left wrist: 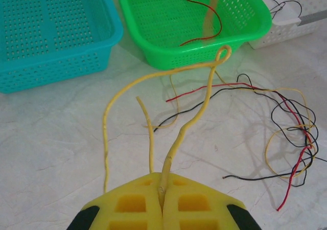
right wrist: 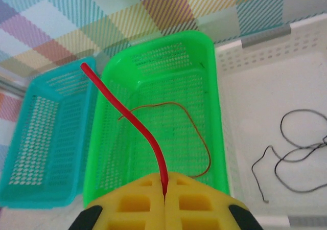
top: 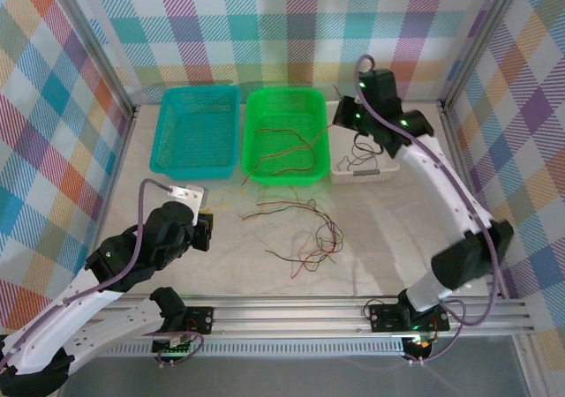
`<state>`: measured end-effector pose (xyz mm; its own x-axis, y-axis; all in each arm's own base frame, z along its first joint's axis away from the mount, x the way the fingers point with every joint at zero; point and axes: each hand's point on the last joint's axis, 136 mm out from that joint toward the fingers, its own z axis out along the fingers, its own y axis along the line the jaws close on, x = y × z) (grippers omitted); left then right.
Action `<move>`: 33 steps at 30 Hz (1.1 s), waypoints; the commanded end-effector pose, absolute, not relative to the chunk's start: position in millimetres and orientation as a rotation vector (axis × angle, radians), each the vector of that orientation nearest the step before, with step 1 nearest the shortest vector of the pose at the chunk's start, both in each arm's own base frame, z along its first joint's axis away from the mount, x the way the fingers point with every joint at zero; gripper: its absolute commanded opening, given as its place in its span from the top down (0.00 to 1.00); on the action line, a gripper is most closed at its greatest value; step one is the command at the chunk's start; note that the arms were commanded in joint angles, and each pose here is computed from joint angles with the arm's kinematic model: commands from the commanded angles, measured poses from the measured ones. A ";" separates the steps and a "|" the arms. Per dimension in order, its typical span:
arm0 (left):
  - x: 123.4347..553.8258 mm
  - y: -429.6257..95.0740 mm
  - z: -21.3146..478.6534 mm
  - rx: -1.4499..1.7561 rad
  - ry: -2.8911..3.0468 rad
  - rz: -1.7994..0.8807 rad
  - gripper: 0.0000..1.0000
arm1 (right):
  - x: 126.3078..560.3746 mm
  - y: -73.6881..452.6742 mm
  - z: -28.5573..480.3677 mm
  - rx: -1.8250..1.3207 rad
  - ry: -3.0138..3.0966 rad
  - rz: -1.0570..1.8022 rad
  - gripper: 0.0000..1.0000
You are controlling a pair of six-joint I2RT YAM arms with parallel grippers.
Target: Untangle the cables
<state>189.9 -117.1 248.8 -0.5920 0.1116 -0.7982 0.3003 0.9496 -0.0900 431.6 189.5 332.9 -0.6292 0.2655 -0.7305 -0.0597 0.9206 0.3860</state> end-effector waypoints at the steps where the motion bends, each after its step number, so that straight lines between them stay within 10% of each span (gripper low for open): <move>1: 193.1 -120.8 246.0 0.298 2.201 -0.280 1.00 | 452.9 191.2 325.8 0.103 2.220 0.278 1.00; 33: 199.0 -123.8 239.3 0.297 2.230 -0.295 1.00 | 530.6 281.2 153.2 -0.287 2.424 -0.248 1.00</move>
<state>196.8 -122.7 241.5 -0.6199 0.1004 -0.7782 0.2990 0.9472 -0.1160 534.7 272.1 157.3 -0.7544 -0.2131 -0.6208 -0.0984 0.9719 -0.2141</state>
